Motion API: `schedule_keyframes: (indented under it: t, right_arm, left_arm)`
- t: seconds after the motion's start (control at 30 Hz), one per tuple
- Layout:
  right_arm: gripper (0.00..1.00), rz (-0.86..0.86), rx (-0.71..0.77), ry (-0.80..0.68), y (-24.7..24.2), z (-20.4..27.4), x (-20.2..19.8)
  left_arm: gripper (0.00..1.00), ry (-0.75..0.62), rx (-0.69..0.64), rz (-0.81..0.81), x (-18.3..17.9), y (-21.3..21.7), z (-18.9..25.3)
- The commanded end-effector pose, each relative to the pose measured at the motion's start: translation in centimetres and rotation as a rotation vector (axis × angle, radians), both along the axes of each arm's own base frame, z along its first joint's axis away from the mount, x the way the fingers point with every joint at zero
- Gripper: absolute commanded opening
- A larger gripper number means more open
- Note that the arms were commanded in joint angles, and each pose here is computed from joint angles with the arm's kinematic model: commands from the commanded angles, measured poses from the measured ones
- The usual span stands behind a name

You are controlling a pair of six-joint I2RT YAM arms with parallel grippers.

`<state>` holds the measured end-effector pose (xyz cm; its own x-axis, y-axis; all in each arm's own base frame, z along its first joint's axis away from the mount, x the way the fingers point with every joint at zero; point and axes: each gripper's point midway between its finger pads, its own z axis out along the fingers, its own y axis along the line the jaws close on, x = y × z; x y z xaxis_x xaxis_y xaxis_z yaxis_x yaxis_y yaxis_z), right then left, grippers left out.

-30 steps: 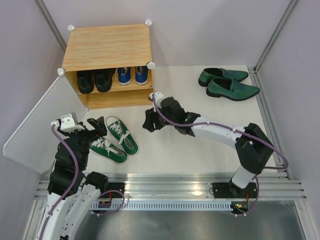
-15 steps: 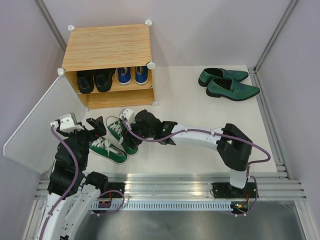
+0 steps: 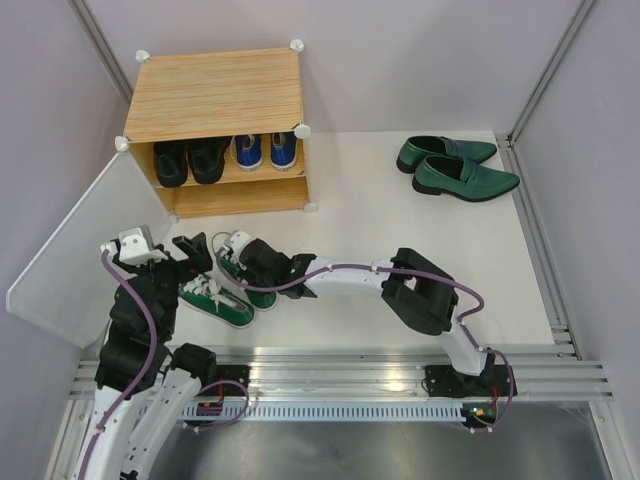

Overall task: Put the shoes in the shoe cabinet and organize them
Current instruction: Move the shoe to the center of the board.

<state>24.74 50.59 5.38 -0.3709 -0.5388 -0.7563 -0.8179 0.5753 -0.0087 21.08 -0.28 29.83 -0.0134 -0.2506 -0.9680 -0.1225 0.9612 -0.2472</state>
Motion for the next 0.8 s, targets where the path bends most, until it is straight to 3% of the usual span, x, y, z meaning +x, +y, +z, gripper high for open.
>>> schedule_keyframes:
  t: [0.0,0.17,0.37,0.57,0.77]
  right_arm:
    - [0.01,-0.114,-0.045,-0.052,-2.7,1.0,2.1]
    - [0.01,-0.251,0.005,-0.053,-8.3,2.8,3.5]
    - [0.01,-0.548,-0.032,-0.056,-19.1,1.9,5.0]
    - [0.01,-0.855,0.054,-0.070,-27.9,2.7,4.8]
    - [0.01,-0.815,0.109,-0.030,-27.7,3.4,3.5]
  left_arm:
    - [1.00,-0.019,-0.001,-0.017,0.2,-0.3,0.4]
    - [1.00,-0.007,0.004,-0.036,0.4,-0.7,0.2]
    - [0.99,0.014,0.009,-0.056,0.8,-1.2,-0.2]
    - [0.99,0.048,0.031,-0.101,1.5,-2.1,-1.0]
    - [1.00,0.090,0.046,-0.086,2.1,-2.1,-1.9]
